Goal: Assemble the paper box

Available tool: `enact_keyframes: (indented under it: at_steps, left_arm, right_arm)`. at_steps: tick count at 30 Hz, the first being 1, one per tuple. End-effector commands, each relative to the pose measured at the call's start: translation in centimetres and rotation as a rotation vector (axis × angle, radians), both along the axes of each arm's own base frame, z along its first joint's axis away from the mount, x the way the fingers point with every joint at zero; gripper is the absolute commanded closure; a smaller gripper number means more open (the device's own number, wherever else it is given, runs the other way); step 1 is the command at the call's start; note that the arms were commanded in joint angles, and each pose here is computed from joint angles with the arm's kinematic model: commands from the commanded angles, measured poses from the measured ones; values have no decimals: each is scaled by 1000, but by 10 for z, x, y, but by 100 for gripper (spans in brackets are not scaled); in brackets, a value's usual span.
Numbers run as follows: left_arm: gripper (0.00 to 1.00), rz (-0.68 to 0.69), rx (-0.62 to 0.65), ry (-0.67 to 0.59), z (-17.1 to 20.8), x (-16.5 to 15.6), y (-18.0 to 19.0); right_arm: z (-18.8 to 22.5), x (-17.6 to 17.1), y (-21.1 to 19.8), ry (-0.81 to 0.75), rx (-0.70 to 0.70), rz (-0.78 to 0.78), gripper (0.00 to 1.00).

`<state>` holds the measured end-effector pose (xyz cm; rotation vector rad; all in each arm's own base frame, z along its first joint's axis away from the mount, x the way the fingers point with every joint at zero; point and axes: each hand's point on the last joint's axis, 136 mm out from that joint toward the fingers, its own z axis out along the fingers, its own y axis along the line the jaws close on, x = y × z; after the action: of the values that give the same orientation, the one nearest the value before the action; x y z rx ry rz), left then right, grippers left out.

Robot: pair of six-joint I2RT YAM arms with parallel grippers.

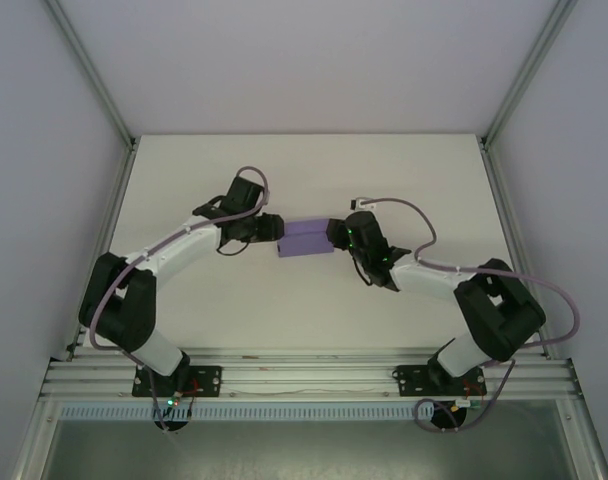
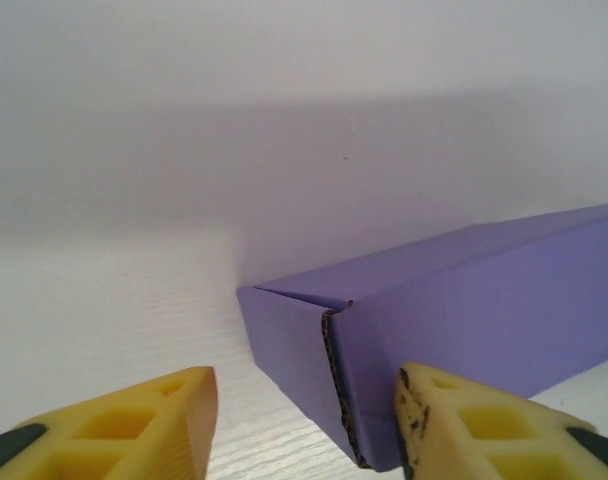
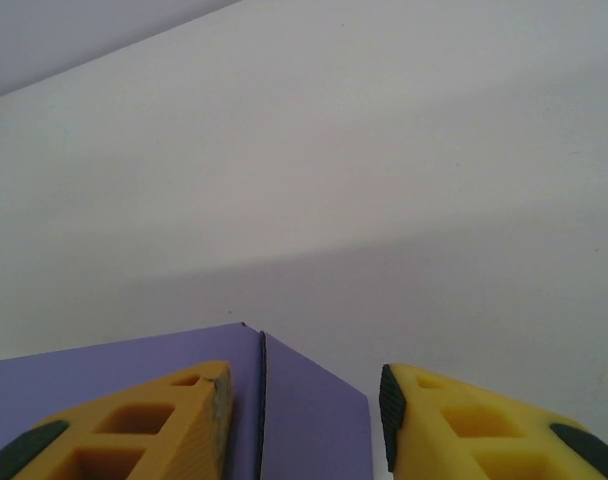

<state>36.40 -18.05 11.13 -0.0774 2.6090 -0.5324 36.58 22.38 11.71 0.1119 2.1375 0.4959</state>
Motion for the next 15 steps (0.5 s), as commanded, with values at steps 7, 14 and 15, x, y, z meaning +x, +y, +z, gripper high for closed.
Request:
enact_keyframes:
  at_steps: [7, 14, 15]
  left_arm:
    - [78, 37, -69, 174, -79, -44, 7]
    - [88, 47, -76, 169, -102, -56, 12]
    - [88, 44, -77, 167, -104, -57, 12]
  right_arm:
    - [-98, -38, -32, 235, -108, -49, 68]
    - [-127, -54, -35, 244, -76, -13, 94]
    - [-128, -55, -35, 238, -66, -14, 95]
